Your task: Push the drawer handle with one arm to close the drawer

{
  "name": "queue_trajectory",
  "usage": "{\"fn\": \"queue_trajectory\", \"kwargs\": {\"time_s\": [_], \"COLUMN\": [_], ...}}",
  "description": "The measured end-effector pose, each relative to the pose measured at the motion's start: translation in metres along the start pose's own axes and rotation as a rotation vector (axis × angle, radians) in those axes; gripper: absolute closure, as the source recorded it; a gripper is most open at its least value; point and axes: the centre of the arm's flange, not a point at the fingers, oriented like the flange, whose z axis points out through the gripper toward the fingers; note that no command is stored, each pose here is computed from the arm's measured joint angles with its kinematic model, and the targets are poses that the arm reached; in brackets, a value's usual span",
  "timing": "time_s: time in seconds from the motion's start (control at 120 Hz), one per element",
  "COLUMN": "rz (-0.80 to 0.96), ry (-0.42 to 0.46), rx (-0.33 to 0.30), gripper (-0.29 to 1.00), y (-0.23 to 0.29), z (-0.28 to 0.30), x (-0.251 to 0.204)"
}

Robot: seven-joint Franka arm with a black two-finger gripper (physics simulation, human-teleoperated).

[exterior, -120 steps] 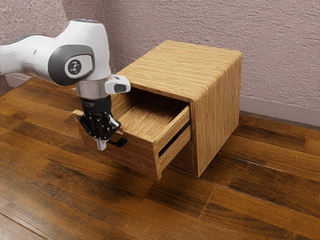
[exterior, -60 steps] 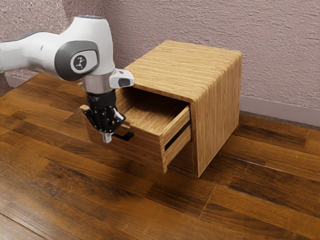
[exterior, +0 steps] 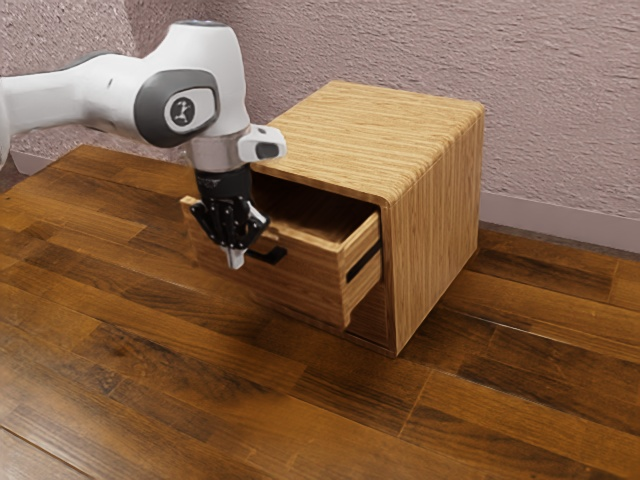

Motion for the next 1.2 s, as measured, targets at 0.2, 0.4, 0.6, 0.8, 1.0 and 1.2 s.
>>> {"fn": "queue_trajectory", "kwargs": {"time_s": [0.2,0.4,0.6,0.8,1.0,1.2], "rz": [0.010,0.023,0.031,0.044,0.047,0.048], "ry": [0.002,0.021,0.030,0.032,0.033,0.026], "rx": [-0.006,-0.009,-0.009,-0.013,-0.016,-0.025], "gripper": [0.79,0.79,0.79,0.79,0.79,0.79], "y": [0.001,0.003,0.005,0.009,0.008,0.007], "z": [0.000,-0.007,-0.010,-0.009,-0.008,-0.003], "x": [0.010,0.025,0.031,0.042,0.050,0.059]}}
